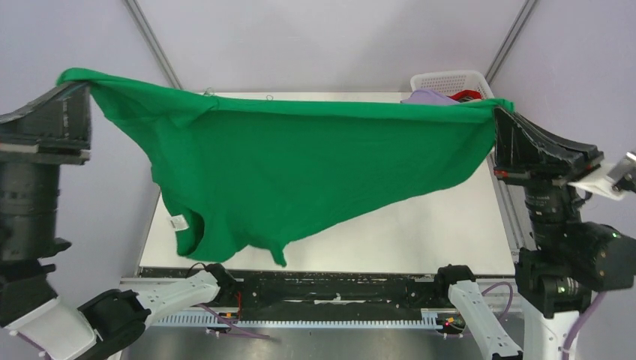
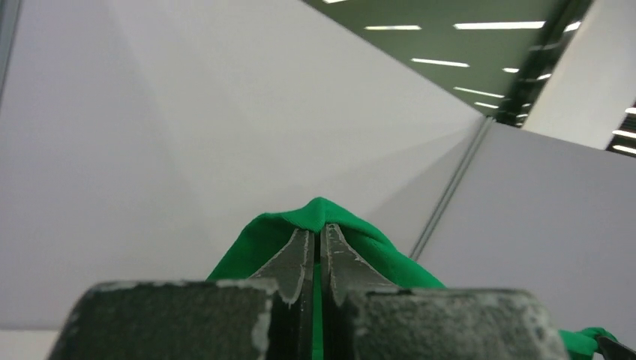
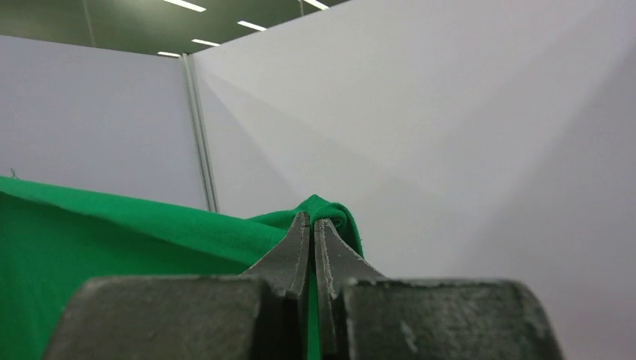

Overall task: Fold and stack the t-shirts
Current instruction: Flatten out the tshirt

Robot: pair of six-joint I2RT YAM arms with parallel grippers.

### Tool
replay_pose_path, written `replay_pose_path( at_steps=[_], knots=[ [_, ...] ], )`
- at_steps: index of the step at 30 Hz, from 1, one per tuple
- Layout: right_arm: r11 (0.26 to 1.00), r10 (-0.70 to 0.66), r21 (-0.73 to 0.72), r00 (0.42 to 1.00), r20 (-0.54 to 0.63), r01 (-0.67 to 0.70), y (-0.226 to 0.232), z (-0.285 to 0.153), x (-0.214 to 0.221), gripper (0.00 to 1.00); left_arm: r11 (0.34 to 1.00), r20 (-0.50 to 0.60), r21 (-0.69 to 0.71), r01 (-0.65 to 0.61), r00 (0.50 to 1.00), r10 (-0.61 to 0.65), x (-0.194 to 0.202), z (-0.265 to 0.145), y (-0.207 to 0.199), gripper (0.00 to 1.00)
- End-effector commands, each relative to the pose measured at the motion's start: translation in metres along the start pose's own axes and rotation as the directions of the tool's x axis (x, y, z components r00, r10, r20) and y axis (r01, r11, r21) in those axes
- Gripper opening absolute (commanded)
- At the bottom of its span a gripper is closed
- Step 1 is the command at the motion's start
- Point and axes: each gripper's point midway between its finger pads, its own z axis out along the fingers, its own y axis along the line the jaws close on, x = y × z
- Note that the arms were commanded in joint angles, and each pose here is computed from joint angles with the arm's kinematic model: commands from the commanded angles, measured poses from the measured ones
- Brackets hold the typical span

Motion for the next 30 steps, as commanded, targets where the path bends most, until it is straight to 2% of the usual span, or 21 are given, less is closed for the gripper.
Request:
replay_pose_path(
  at_steps=[1,5,9,12,14,17,19,21,22,24,25,27,30],
  knots=[
    [0.998,-0.054,-0.037,0.997,0.057,0.056,0.019,-0.019,-0.035,0.00,0.977,0.087,0.212,-0.028,0.996,0.009,-0.043,-0.021,-0.030,0.02],
    [0.997,-0.074,-0.021,0.993,0.090,0.076,0.023,-0.034,-0.047,0.00,0.968,0.114,0.250,-0.029,0.993,0.000,-0.054,-0.027,-0.036,0.02],
    [0.997,-0.076,0.017,0.993,0.090,0.075,0.015,-0.038,-0.042,0.00,0.978,0.088,0.201,-0.056,0.995,0.039,-0.038,-0.016,-0.029,0.02],
    [0.997,-0.060,0.054,0.997,0.041,0.057,0.000,-0.033,-0.016,0.00,0.989,0.056,0.118,-0.084,0.995,0.078,-0.012,-0.004,-0.017,0.02],
    [0.993,-0.039,0.109,0.999,-0.014,0.041,-0.019,-0.029,0.014,0.00,0.993,0.045,0.007,-0.118,0.992,0.117,0.010,0.007,0.002,0.02],
    [0.974,-0.004,0.223,0.993,-0.114,0.029,-0.058,-0.029,0.078,0.01,0.939,-0.020,-0.241,-0.245,0.969,0.248,0.064,0.027,0.044,0.02],
    [0.964,0.040,0.266,0.982,-0.183,0.010,-0.077,-0.032,0.124,0.01,0.845,-0.082,-0.417,-0.334,0.940,0.331,0.106,0.036,0.074,0.02],
    [0.953,0.086,0.304,0.961,-0.263,-0.002,-0.095,-0.038,0.177,0.01,0.717,-0.200,-0.528,-0.455,0.887,0.415,0.163,0.042,0.100,0.02],
    [0.947,0.105,0.321,0.948,-0.301,-0.003,-0.104,-0.044,0.205,0.01,0.664,-0.246,-0.559,-0.497,0.864,0.440,0.185,0.045,0.114,0.02],
    [0.928,0.159,0.373,0.915,-0.370,-0.010,-0.124,-0.059,0.262,0.01,0.600,-0.350,-0.586,-0.545,0.838,0.419,0.240,0.052,0.155,0.02],
    [0.921,0.187,0.390,0.898,-0.399,-0.018,-0.132,-0.066,0.288,0.00,0.610,-0.383,-0.594,-0.525,0.851,0.359,0.270,0.057,0.181,0.02],
    [0.917,0.224,0.398,0.868,-0.444,-0.033,-0.141,-0.077,0.334,0.00,0.619,-0.465,-0.580,-0.530,0.839,0.283,0.318,0.065,0.230,0.02],
    [0.924,0.245,0.380,0.818,-0.520,-0.036,-0.151,-0.074,0.384,0.00,0.650,-0.512,-0.511,-0.562,0.807,0.294,0.376,0.088,0.268,0.02]
  ],
)
